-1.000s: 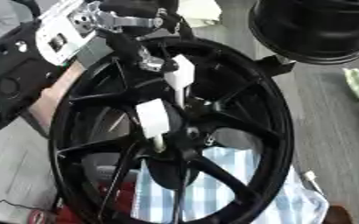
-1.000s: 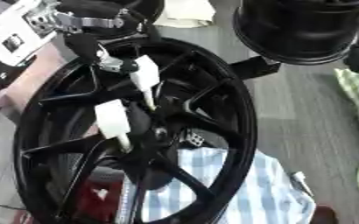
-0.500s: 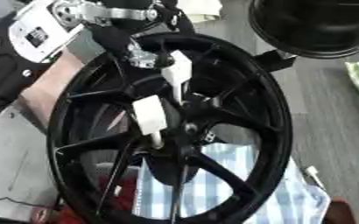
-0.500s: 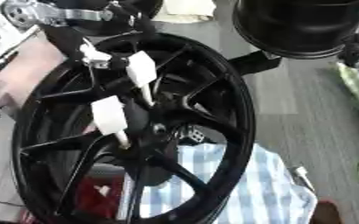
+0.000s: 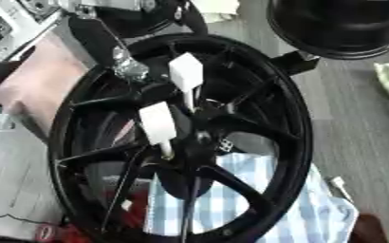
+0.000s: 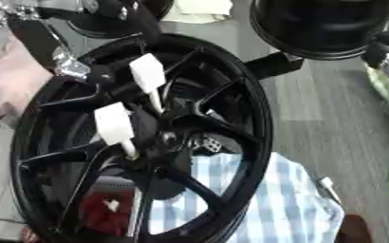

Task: Pull the pin out of the wheel hub.

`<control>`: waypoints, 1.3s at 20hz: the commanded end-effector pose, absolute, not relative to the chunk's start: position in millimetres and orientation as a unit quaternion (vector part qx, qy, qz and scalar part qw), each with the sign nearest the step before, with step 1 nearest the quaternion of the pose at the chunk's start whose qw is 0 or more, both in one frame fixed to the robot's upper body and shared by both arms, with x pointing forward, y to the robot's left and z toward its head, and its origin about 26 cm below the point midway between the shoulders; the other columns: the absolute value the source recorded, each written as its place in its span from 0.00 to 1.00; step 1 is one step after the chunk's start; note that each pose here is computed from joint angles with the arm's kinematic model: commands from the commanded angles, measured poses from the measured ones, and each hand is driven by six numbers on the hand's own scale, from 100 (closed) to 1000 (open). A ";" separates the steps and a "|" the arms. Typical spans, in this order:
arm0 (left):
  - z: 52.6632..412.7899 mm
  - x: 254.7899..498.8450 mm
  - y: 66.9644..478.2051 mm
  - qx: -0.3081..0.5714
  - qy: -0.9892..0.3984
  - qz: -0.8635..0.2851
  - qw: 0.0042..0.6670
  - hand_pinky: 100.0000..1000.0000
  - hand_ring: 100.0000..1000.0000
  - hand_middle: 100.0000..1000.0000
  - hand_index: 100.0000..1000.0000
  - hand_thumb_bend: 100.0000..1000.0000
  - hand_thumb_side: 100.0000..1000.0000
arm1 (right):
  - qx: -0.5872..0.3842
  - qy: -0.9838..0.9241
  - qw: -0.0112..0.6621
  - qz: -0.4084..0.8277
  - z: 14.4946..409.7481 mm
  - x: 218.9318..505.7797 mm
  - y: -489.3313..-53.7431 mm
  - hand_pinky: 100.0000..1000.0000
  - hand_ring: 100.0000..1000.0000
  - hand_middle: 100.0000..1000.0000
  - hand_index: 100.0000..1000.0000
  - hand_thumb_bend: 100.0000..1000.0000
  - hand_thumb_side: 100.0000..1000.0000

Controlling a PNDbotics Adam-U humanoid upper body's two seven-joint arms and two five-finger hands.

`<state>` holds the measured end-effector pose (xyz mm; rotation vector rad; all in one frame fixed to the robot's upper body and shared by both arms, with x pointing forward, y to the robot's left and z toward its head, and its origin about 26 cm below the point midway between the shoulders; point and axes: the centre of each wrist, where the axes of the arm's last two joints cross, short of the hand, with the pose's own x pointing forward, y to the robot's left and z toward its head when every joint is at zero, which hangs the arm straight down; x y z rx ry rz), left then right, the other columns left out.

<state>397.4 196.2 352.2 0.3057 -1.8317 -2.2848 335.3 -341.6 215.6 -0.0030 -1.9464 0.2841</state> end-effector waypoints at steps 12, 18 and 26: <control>354.2 413.2 209.3 0.144 -0.477 -0.867 0.004 0.87 0.94 0.87 0.93 0.40 0.44 | -0.014 -0.828 0.544 0.132 228.0 333.6 -345.0 0.86 0.70 0.69 0.67 0.27 0.16; 350.4 419.0 208.6 0.143 -0.475 -0.868 0.009 0.87 0.94 0.87 0.93 0.36 0.42 | -0.013 -0.828 0.546 0.131 227.0 333.6 -345.3 0.86 0.70 0.69 0.67 0.27 0.16; 355.9 420.4 200.5 0.136 -0.491 -0.860 0.006 0.87 0.93 0.87 0.93 0.34 0.43 | -0.012 -0.827 0.547 0.132 226.7 333.7 -345.1 0.86 0.70 0.69 0.67 0.27 0.16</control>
